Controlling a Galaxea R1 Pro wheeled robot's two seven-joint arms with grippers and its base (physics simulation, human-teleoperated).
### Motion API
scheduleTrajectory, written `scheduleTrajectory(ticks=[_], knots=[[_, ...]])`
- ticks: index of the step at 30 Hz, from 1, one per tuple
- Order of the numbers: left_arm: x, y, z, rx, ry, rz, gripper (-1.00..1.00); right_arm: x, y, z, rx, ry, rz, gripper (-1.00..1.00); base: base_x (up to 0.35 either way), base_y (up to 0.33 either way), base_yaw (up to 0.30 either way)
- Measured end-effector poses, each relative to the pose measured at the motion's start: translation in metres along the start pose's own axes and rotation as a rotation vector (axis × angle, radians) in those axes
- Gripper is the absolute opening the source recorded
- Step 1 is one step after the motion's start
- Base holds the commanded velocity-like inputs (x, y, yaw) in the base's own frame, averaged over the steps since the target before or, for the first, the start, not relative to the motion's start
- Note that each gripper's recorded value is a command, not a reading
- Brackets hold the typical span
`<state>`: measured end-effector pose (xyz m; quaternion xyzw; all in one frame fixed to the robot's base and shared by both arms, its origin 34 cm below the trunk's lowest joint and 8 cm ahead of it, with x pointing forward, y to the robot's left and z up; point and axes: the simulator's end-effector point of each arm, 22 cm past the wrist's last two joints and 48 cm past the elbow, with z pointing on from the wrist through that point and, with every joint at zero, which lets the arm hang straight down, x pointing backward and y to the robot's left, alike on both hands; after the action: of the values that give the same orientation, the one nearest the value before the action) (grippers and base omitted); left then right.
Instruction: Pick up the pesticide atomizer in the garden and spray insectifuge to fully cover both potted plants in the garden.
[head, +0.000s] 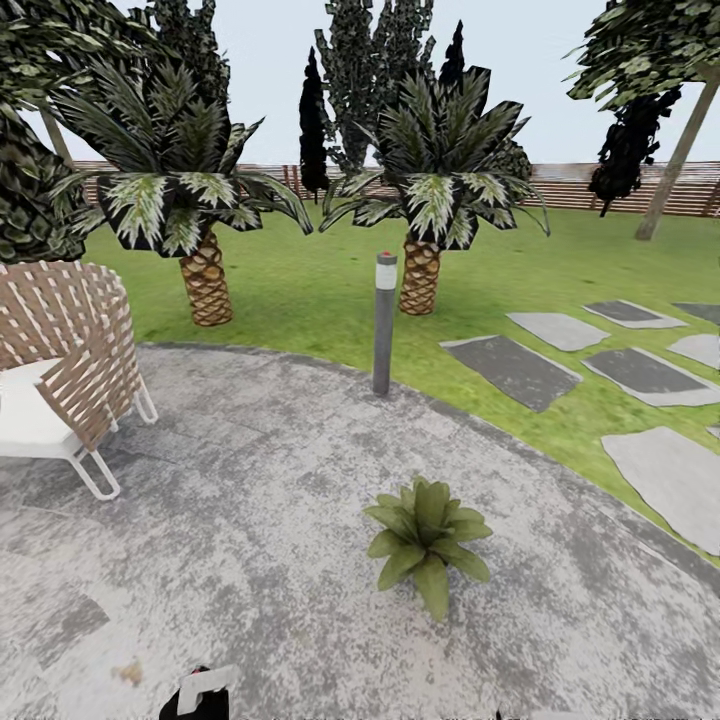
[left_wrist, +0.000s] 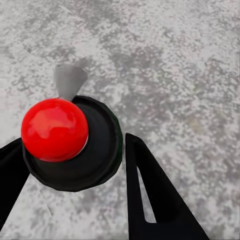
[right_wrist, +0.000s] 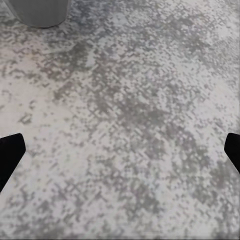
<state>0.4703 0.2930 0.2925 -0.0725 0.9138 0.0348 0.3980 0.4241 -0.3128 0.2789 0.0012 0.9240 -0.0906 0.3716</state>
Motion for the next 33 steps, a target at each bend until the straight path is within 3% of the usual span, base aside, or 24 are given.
scheduleTrajectory(ticks=[3, 7, 9, 12, 14, 15, 16, 17, 20, 22, 24, 28, 30, 31, 33], knots=[[-0.003, -0.004, 0.001, 0.015, -0.006, 0.014, -1.00, 0.000, -0.003, 0.000, 0.005, 0.000, -0.002, 1.00, -0.011, 0.018, -0.039], [-0.009, -0.016, 0.002, 0.076, -0.014, 0.083, -1.00, -0.001, -0.005, 0.001, 0.002, -0.003, -0.010, 1.00, -0.003, 0.004, -0.191], [-0.008, -0.027, 0.002, 0.131, -0.013, 0.145, -1.00, -0.002, -0.004, 0.001, -0.001, -0.006, -0.013, 1.00, -0.001, 0.001, -0.237], [0.000, -0.038, -0.003, 0.250, 0.004, 0.289, -1.00, -0.005, -0.004, 0.001, -0.008, -0.013, -0.025, 1.00, 0.000, 0.001, -0.164], [0.007, -0.044, -0.007, 0.319, 0.019, 0.362, -1.00, -0.007, 0.000, 0.001, -0.028, -0.021, -0.057, 1.00, 0.000, 0.000, -0.067], [0.012, -0.049, -0.010, 0.369, 0.032, 0.404, -1.00, -0.009, 0.003, 0.001, -0.048, -0.029, -0.097, 1.00, 0.000, 0.000, -0.027], [0.021, -0.058, -0.016, 0.448, 0.055, 0.459, -1.00, -0.011, 0.007, 0.002, -0.084, -0.042, -0.184, 1.00, 0.000, 0.000, -0.017], [0.024, -0.061, -0.018, 0.474, 0.063, 0.474, -1.00, -0.011, 0.010, 0.001, -0.113, -0.051, -0.247, 1.00, 0.000, 0.000, -0.014], [0.037, -0.067, -0.028, 0.589, 0.119, 0.545, -1.00, -0.009, 0.027, -0.001, -0.206, -0.061, -0.374, 1.00, 0.000, 0.000, -0.006], [0.040, -0.067, -0.029, 0.628, 0.151, 0.572, -1.00, -0.007, 0.039, -0.002, -0.273, -0.059, -0.427, 1.00, 0.000, 0.000, -0.002], [0.039, -0.070, -0.030, 0.680, 0.195, 0.604, -1.00, -0.013, 0.055, -0.002, -0.365, -0.066, -0.470, 1.00, 0.000, 0.000, -0.001], [0.036, -0.078, -0.033, 0.767, 0.252, 0.661, -1.00, -0.037, 0.082, -0.002, -0.511, -0.096, -0.506, 1.00, 0.000, 0.000, 0.000], [0.030, -0.084, -0.034, 0.821, 0.282, 0.710, -1.00, -0.046, 0.099, -0.008, -0.619, -0.104, -0.528, 1.00, 0.000, 0.000, 0.000], [0.019, -0.088, -0.031, 0.845, 0.306, 0.741, -1.00, -0.052, 0.112, -0.016, -0.705, -0.110, -0.545, 1.00, 0.000, 0.000, 0.000], [0.011, -0.091, -0.027, 0.846, 0.330, 0.743, -1.00, -0.057, 0.122, -0.021, -0.764, -0.117, -0.572, 1.00, 0.000, 0.000, 0.000]])
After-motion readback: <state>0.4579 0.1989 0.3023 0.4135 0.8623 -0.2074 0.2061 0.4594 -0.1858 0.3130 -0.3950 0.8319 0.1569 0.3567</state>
